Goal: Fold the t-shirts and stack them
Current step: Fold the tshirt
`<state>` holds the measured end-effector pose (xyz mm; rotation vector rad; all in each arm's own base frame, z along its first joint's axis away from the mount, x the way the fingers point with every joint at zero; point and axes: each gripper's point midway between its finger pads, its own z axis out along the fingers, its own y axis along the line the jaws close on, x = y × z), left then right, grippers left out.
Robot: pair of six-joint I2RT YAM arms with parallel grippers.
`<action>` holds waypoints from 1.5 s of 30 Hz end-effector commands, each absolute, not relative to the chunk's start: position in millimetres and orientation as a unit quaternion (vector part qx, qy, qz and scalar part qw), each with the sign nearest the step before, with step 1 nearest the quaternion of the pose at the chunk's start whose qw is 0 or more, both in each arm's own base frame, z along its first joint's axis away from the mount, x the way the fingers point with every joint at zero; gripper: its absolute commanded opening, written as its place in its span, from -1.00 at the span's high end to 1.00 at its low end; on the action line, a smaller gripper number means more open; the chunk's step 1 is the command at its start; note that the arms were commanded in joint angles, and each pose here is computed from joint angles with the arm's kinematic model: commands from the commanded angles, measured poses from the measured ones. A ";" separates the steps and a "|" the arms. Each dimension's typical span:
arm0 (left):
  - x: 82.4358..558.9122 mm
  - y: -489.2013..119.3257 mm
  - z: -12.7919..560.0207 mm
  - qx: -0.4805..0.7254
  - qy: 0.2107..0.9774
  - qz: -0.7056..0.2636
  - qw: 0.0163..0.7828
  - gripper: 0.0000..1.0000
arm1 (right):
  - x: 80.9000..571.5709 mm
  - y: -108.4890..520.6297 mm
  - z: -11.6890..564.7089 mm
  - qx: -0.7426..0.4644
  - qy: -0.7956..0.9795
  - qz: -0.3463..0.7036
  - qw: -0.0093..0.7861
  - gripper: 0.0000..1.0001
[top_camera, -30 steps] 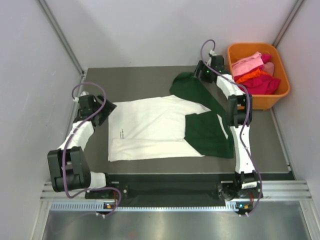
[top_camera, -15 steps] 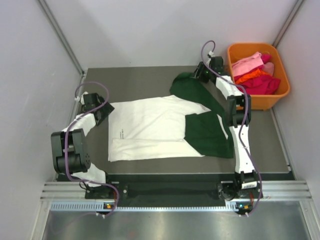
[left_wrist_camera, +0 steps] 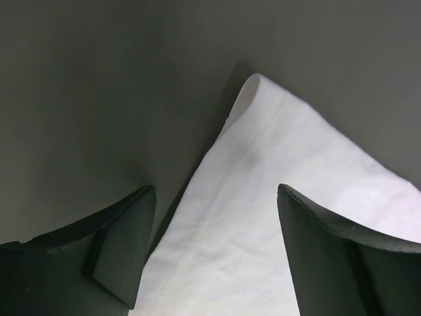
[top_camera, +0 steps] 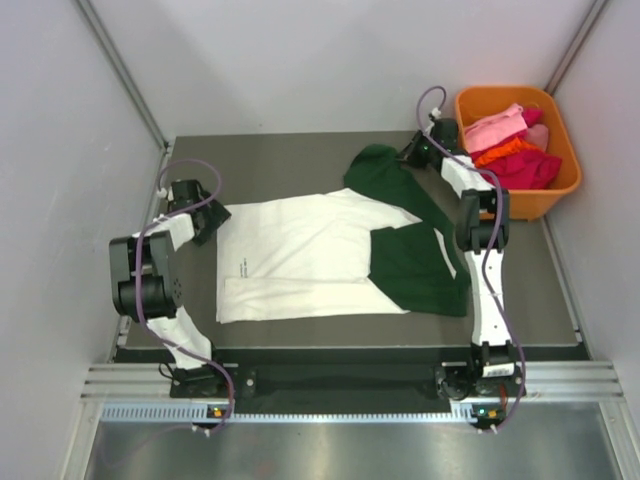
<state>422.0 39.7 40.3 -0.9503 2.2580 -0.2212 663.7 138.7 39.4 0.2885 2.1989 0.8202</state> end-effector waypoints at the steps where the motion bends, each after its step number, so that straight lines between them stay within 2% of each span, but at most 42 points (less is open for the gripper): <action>1: 446.0 43.3 50.0 -0.350 0.861 -0.102 0.354 -0.57 | 677.9 116.7 110.3 0.107 0.827 0.330 0.443 1.00; 12: 484.3 50.6 34.6 -0.355 0.866 -0.111 0.334 -0.35 | 678.0 120.2 111.1 0.106 0.822 0.344 0.441 1.00; 15: 493.9 48.8 31.9 -0.352 0.867 -0.120 0.330 -0.22 | 677.6 123.0 112.7 0.103 0.822 0.345 0.442 1.00; 18: 498.1 42.2 30.5 -0.347 0.869 -0.141 0.323 0.06 | 677.3 124.6 117.2 0.102 0.820 0.347 0.443 1.00; 21: 499.3 39.3 27.6 -0.346 0.869 -0.150 0.321 0.20 | 677.2 124.9 119.6 0.099 0.819 0.348 0.445 1.00; 22: 500.7 39.0 28.8 -0.345 0.868 -0.152 0.324 0.37 | 676.8 124.2 122.2 0.100 0.818 0.349 0.445 1.00; 25: 505.1 36.3 28.0 -0.339 0.868 -0.163 0.323 0.56 | 675.9 124.1 129.1 0.099 0.817 0.349 0.448 1.00; 27: 507.5 32.4 28.3 -0.333 0.869 -0.173 0.321 0.93 | 673.9 125.4 137.1 0.094 0.816 0.350 0.450 1.00; 28: 507.1 32.8 28.1 -0.334 0.870 -0.171 0.320 1.00 | 673.2 124.4 140.9 0.092 0.816 0.349 0.452 1.00; 32: 498.5 43.2 31.8 -0.339 0.869 -0.142 0.331 1.00 | 663.1 128.6 159.1 0.082 0.813 0.348 0.459 1.00; 39: 489.3 51.5 70.8 -0.329 0.850 -0.127 0.391 1.00 | 632.5 133.1 211.1 0.056 0.802 0.344 0.486 1.00; 45: 477.6 53.0 89.0 -0.318 0.841 -0.120 0.422 1.00 | 606.3 138.0 226.7 0.033 0.805 0.340 0.485 1.00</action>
